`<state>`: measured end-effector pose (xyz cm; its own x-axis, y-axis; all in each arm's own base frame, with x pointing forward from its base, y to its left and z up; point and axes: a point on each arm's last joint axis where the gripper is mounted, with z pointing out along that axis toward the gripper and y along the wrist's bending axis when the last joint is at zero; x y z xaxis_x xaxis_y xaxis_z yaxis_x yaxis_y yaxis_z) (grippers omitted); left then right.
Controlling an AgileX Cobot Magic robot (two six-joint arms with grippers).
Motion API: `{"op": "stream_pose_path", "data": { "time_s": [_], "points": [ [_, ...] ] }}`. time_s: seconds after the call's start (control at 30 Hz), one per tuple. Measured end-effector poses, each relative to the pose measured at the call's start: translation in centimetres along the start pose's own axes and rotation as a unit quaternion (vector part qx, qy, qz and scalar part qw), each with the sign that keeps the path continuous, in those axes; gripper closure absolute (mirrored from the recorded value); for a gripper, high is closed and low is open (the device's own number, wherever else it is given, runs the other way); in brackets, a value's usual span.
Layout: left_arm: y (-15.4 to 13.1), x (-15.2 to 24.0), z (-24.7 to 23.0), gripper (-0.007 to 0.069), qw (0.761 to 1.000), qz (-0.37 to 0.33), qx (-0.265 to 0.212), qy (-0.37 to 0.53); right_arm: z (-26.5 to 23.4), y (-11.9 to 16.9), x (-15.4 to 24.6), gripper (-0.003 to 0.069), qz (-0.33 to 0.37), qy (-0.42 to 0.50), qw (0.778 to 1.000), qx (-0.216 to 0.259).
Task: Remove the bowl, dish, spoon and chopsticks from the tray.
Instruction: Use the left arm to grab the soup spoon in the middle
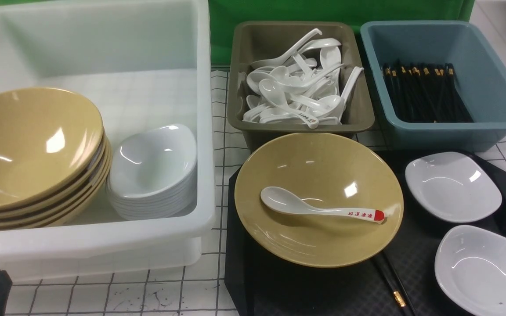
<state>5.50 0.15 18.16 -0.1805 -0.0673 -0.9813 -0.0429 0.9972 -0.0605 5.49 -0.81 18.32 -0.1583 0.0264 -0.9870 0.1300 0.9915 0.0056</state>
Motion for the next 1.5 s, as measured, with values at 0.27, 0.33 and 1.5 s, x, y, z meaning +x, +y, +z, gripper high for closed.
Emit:
{"op": "stream_pose_path", "data": {
  "time_s": [0.27,0.33,1.5],
  "points": [
    [-0.1,-4.4,-1.1,0.0638,0.969,0.000,0.008,-0.249,-1.3,0.6,-4.7,0.0422,0.009,-0.266,0.963,-0.035],
    [-0.2,-5.4,-1.8,0.0638,0.950,0.000,0.010,-0.311,-2.0,0.7,-5.6,0.0422,0.032,-0.326,0.944,-0.052],
    [-14.2,-18.4,12.3,0.0631,0.922,0.091,0.265,0.267,0.5,2.1,-10.7,0.0622,-0.119,0.276,0.944,-0.137]
  ]
}}
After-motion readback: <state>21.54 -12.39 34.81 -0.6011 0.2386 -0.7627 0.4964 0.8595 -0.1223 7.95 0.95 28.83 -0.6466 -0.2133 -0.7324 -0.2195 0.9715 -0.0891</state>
